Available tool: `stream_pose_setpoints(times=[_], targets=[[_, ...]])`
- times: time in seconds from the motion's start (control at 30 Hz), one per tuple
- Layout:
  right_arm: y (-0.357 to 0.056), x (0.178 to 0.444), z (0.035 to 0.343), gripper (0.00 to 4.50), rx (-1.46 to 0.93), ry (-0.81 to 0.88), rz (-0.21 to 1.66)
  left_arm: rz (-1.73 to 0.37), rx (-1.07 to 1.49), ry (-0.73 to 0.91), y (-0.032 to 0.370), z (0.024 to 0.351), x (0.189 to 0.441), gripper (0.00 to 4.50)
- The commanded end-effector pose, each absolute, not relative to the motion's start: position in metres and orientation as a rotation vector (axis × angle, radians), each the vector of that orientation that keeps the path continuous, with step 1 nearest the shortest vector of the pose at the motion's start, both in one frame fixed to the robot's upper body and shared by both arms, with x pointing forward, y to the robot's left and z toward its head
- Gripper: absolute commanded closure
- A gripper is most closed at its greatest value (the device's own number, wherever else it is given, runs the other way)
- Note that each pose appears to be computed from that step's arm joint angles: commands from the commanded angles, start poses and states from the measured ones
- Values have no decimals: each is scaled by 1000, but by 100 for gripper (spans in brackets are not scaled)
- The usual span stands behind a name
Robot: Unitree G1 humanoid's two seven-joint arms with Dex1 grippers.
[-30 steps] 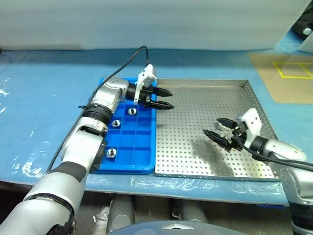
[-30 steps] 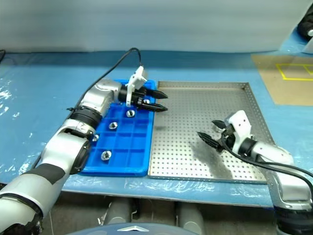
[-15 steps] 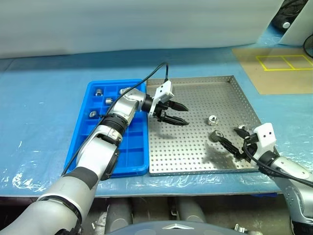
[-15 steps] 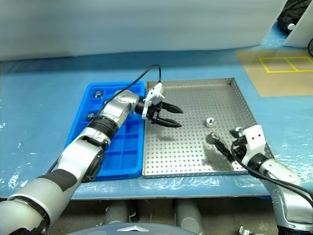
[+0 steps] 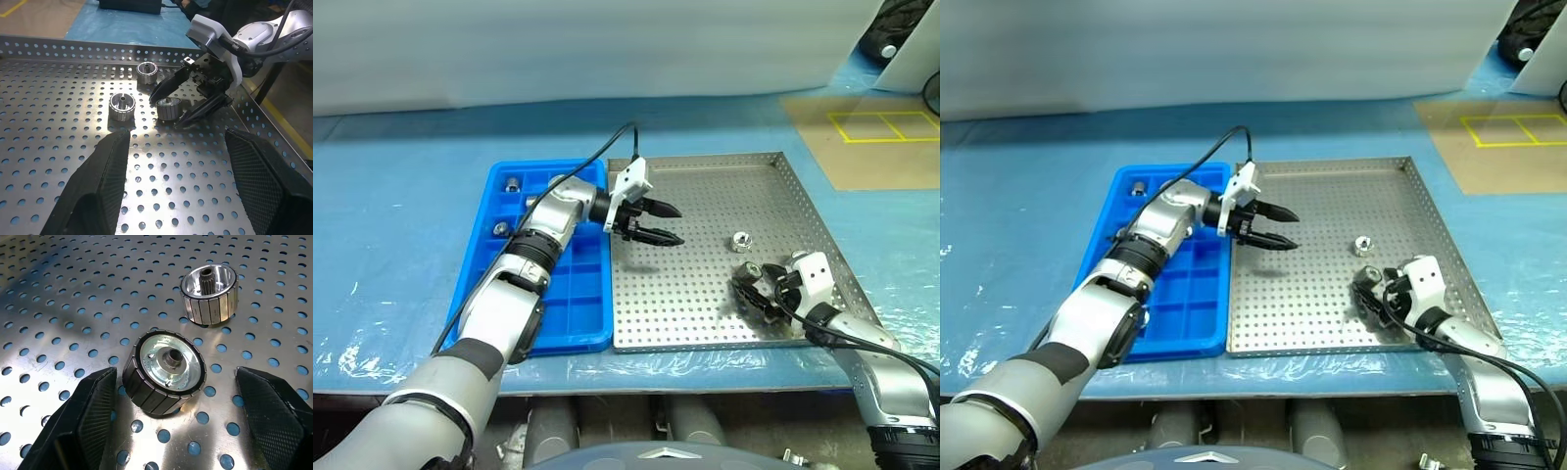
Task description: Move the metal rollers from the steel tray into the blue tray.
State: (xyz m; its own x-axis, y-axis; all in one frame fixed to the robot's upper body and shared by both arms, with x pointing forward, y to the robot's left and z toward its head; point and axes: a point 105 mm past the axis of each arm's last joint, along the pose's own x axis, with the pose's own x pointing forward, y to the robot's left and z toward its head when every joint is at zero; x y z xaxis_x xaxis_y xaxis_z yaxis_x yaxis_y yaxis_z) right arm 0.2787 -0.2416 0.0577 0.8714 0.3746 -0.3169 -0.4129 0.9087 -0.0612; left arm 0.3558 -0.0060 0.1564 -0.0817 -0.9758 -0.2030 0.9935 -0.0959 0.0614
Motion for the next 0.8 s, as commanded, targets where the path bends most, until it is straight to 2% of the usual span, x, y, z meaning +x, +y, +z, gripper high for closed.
stream_pose_setpoints(times=[0.03,0.07,0.13,0.27,0.4,0.57,0.67,0.8], targets=[[-242,280,50,170,-152,332,415,-1637,229,47,0,173,358,122],[-242,282,49,200,-164,337,414,-1629,231,46,2,174,360,122],[-237,285,56,200,-145,307,442,-1598,235,47,8,177,364,122],[-236,295,64,283,-189,283,430,-1513,301,46,31,184,379,122],[-225,301,72,283,-203,256,476,-1360,308,6,54,210,402,122],[-201,306,88,283,-211,210,573,-1259,276,-19,79,235,416,122],[-175,304,104,283,-224,185,705,-1222,254,-23,100,244,417,122],[-162,301,113,283,-241,180,785,-1222,239,-5,113,242,414,122]])
